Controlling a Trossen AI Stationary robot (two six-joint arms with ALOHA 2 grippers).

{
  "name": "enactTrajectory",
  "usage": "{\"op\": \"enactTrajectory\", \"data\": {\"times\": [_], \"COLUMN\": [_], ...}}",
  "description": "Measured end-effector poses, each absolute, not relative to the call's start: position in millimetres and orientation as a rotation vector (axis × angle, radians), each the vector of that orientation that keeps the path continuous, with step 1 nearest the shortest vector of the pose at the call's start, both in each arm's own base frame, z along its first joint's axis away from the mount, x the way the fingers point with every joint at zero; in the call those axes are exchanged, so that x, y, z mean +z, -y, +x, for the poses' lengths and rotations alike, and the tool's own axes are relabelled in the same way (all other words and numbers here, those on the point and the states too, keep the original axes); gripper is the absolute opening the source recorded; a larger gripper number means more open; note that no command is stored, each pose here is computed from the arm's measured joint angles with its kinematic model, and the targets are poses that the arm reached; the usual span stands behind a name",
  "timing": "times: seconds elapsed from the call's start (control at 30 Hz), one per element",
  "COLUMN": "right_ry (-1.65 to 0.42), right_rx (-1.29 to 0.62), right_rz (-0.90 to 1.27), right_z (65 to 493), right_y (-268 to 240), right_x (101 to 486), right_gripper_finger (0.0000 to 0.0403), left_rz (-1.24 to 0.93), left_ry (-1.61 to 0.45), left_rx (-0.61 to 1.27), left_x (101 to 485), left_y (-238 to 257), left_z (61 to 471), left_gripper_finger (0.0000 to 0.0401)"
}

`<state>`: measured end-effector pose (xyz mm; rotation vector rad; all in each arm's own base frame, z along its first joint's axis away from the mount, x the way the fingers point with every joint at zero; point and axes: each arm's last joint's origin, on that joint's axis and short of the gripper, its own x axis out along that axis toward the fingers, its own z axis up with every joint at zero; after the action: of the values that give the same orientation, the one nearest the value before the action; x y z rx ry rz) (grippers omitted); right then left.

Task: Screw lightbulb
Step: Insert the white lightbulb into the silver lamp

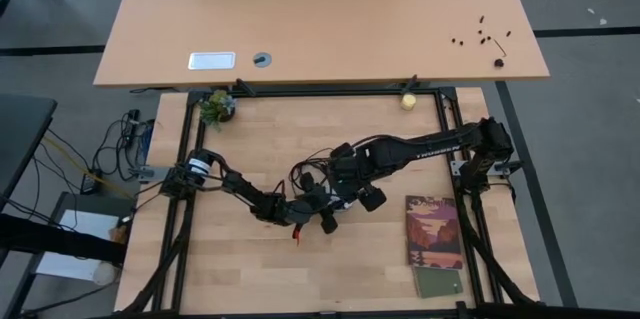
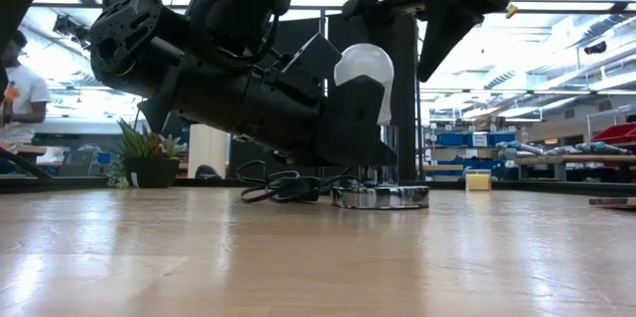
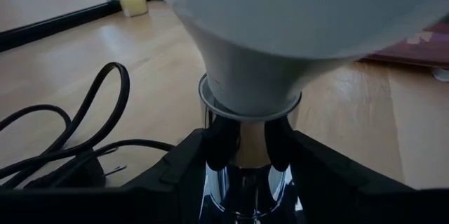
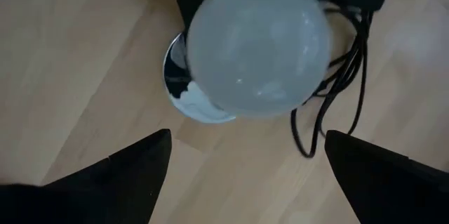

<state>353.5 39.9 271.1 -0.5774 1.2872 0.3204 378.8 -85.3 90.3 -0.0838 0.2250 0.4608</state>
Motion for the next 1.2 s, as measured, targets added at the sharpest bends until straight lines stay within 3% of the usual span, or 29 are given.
{"op": "enactTrajectory", "data": {"times": [1.0, 1.2], "right_ry": [-1.386, -1.394], "right_rx": [0.337, 0.330], "right_rz": [-0.667, -0.665], "right_z": [409, 409], "right_y": [-65, -62], "right_x": [243, 245], "right_gripper_finger": [0.0372, 0.0337], "left_rz": [-0.079, -0.080], "left_ry": [-0.220, -0.218], "left_rx": [0.442, 0.442], "left_x": [91, 91], "left_y": [85, 85], "left_z": [379, 379], "left_gripper_finger": [0.0184, 0.0184]}}
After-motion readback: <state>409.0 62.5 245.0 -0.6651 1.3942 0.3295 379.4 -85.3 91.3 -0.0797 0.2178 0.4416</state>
